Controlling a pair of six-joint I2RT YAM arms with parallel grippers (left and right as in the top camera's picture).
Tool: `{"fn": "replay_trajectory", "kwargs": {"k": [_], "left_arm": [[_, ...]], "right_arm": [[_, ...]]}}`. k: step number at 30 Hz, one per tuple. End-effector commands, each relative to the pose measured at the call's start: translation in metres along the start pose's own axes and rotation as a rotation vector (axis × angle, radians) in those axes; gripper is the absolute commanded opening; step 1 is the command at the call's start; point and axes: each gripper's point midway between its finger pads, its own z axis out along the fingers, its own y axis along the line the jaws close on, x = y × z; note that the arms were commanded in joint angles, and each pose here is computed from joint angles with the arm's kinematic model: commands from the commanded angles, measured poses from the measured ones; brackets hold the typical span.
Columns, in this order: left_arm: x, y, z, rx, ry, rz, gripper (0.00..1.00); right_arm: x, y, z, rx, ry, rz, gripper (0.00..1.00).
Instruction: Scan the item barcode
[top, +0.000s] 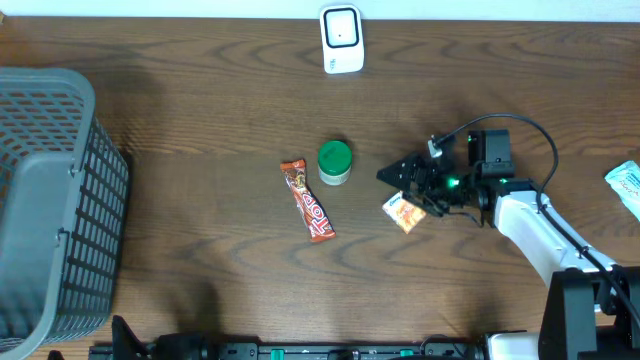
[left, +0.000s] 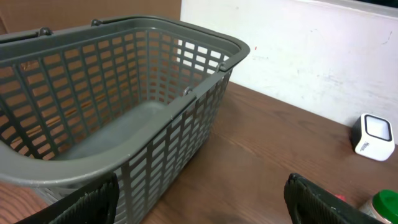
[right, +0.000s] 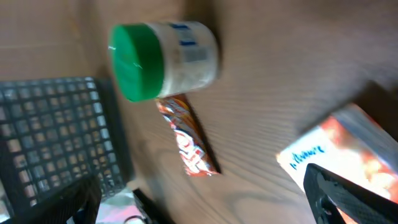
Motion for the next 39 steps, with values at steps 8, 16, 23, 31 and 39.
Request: {"fn": "replay_trajectory", "kwargs": {"k": [8, 16, 23, 31, 39], "left_arm": [[0.000, -0.003, 0.000, 0.018, 0.000, -0.002, 0.85], [0.000, -0.003, 0.000, 0.018, 0.000, -0.002, 0.85], [0.000, -0.003, 0.000, 0.018, 0.000, -0.002, 0.85], [0.000, -0.003, 0.000, 0.018, 0.000, -0.002, 0.85], [0.000, -0.003, 0.000, 0.018, 0.000, -0.002, 0.85]], "right_arm": [[0.014, 0.037, -0.018, 0.060, -0.074, -0.020, 0.01], [0.066, -0.029, 0.021, 0.450, 0.059, -0.012, 0.01], [0.078, -0.082, 0.036, 0.633, 0.132, 0.049, 0.01], [0.050, -0.123, -0.014, 0.927, -0.017, 0.105, 0.01], [0.002, -0.087, -0.038, 0.935, -0.084, 0.045, 0.01]]}}
